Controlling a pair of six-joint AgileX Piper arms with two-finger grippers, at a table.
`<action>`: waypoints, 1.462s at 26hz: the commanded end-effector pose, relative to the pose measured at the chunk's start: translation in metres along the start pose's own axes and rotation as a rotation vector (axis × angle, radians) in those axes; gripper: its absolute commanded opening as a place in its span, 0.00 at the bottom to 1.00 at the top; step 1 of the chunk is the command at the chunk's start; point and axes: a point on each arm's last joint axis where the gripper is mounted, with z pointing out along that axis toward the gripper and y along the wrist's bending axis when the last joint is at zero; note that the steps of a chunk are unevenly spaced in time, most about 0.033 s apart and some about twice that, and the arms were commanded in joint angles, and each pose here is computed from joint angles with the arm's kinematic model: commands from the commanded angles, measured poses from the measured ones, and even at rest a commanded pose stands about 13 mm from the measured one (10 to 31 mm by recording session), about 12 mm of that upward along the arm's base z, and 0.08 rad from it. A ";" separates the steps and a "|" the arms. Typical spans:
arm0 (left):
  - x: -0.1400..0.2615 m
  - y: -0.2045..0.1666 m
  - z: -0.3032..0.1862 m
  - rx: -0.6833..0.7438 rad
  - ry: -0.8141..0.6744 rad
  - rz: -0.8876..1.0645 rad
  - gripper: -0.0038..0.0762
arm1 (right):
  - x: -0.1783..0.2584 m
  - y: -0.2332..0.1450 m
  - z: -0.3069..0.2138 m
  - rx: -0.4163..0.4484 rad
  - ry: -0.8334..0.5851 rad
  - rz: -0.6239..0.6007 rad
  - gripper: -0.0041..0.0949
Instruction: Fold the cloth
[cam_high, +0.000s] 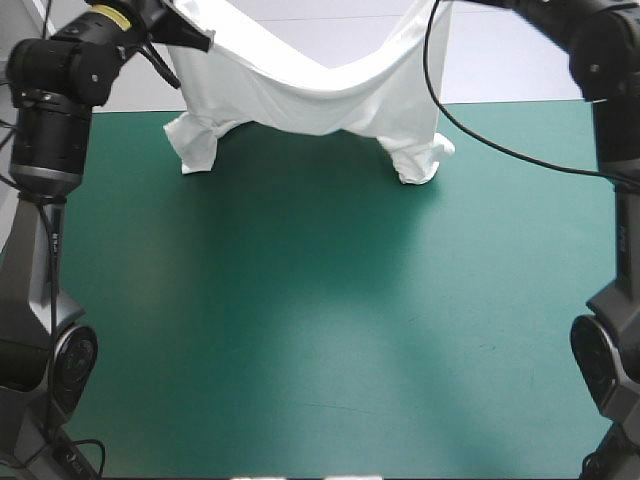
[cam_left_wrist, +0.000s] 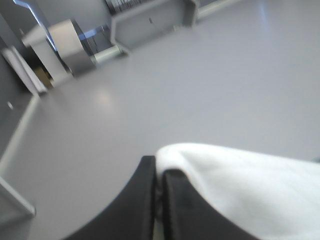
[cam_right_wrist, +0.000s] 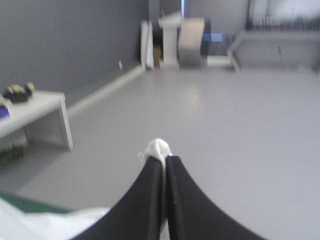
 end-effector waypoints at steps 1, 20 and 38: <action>0.020 -0.009 0.006 0.028 0.061 -0.088 0.04 | 0.041 -0.012 0.024 0.085 0.238 0.035 0.02; 0.198 -0.084 -0.109 0.316 0.964 -0.287 0.04 | 0.211 0.010 -0.123 0.004 1.126 0.126 0.02; 0.257 -0.108 -0.232 0.359 1.129 -0.265 0.04 | 0.306 0.044 -0.275 -0.071 1.157 0.410 0.03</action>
